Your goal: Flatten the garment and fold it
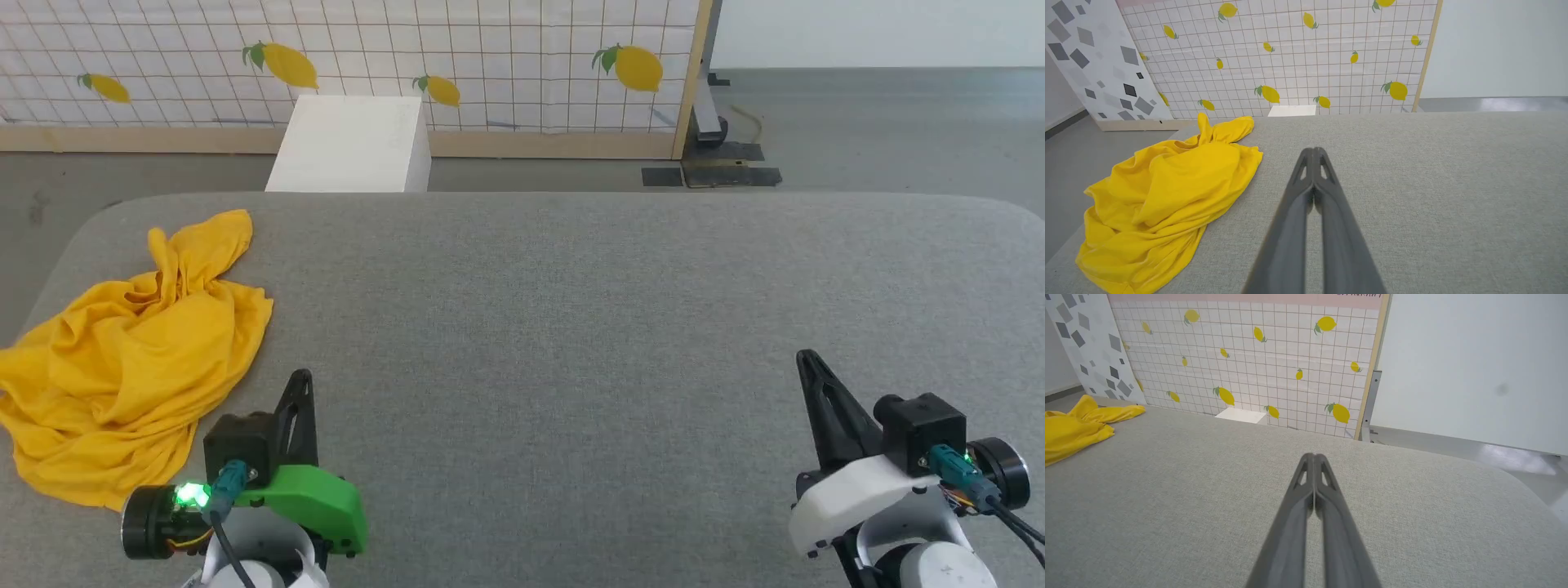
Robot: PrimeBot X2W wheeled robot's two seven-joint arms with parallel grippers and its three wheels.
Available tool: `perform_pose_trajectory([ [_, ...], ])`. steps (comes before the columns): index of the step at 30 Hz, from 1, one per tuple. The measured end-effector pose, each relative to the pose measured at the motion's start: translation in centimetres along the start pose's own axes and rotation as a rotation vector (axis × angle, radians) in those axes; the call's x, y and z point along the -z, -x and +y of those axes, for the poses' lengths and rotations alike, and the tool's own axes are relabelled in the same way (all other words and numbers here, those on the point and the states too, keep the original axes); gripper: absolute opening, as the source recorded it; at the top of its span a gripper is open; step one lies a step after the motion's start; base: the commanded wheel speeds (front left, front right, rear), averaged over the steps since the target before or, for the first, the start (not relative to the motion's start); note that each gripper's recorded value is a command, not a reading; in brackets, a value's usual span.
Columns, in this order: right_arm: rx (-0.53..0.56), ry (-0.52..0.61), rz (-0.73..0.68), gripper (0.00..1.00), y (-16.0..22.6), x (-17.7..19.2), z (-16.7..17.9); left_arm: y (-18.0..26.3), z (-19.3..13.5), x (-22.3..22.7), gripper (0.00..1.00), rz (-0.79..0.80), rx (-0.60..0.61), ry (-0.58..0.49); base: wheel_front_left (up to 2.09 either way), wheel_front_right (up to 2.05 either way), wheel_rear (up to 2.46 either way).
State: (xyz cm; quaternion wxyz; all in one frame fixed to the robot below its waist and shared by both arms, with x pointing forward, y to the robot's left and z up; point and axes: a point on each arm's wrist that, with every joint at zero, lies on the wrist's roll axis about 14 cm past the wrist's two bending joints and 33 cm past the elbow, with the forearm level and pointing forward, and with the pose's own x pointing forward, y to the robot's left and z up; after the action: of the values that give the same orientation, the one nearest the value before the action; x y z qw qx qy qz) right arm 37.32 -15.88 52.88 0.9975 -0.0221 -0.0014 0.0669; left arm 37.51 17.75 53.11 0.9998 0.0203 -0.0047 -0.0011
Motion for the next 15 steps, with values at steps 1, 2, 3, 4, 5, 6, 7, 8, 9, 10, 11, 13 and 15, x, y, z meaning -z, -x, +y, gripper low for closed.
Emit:
perform_pose_trajectory([
  [1, 0.000, 0.000, 0.000, 0.00, 0.00, 0.00, 0.00, 0.00, 0.01, 0.00, 0.00, 0.000, 0.000, 0.000, 0.00, 0.00, 0.00],
  [2, 0.000, 0.000, 0.000, 0.00, 0.00, 0.00, 0.00, 0.00, 0.01, 0.00, 0.00, 0.000, 0.000, 0.000, 0.00, 0.00, 0.00],
  [3, 0.000, 0.000, 0.000, 0.00, 0.00, 0.00, 0.00, 0.00, 0.01, 0.00, 0.00, 0.000, 0.000, 0.000, 0.00, 0.00, 0.00],
  [4, 0.000, 0.000, 0.000, 0.00, 0.00, 0.00, 0.00, 0.00, 0.00, 0.00, 0.00, 0.000, 0.000, 0.000, 0.00, 0.00, 0.00],
  [5, 0.000, 0.000, 0.000, 0.00, 0.00, 0.00, 0.00, 0.00, 0.00, 0.00, 0.00, 0.000, 0.000, 0.000, 0.00, 0.00, 0.00],
  [6, 0.000, 0.000, 0.000, 0.00, 0.00, 0.00, 0.00, 0.00, 0.01, 0.00, 0.00, 0.000, 0.000, 0.000, 0.00, 0.00, 0.00],
  [7, 0.000, 0.000, 0.000, 0.00, 0.00, 0.00, 0.00, 0.00, 0.01, 0.00, 0.00, 0.000, 0.000, 0.000, 0.00, 0.00, 0.00],
  [8, 0.000, 0.000, 0.000, 0.00, 0.00, 0.00, 0.00, 0.00, 0.01, 0.00, 0.00, 0.000, 0.000, 0.000, 0.00, 0.00, 0.00],
  [9, 0.000, 0.000, 0.000, 0.00, 0.00, 0.01, 0.00, 0.00, 0.01, 0.00, 0.00, 0.000, 0.000, 0.000, 0.00, 0.00, 0.00],
  [10, 0.000, 0.000, 0.002, 0.00, 0.00, 0.04, 0.00, 0.00, 0.00, 0.00, 0.00, 0.000, 0.000, 0.000, 0.00, 0.00, 0.00],
  [11, 0.000, 0.000, 0.002, 0.00, 0.00, 0.04, 0.00, 0.00, 0.00, 0.00, 0.00, 0.000, 0.000, 0.000, 0.00, 0.00, 0.00],
  [13, 0.000, 0.000, 0.002, 0.00, 0.00, 0.04, 0.00, 0.00, 0.01, 0.00, 0.00, 0.000, 0.000, 0.000, 0.00, 0.00, 0.00],
  [15, 0.000, 0.000, 0.002, 0.00, 0.00, 0.03, 0.00, 0.00, 0.01, 0.00, 0.00, 0.000, 0.000, 0.000, 0.00, 0.00, 0.00],
])
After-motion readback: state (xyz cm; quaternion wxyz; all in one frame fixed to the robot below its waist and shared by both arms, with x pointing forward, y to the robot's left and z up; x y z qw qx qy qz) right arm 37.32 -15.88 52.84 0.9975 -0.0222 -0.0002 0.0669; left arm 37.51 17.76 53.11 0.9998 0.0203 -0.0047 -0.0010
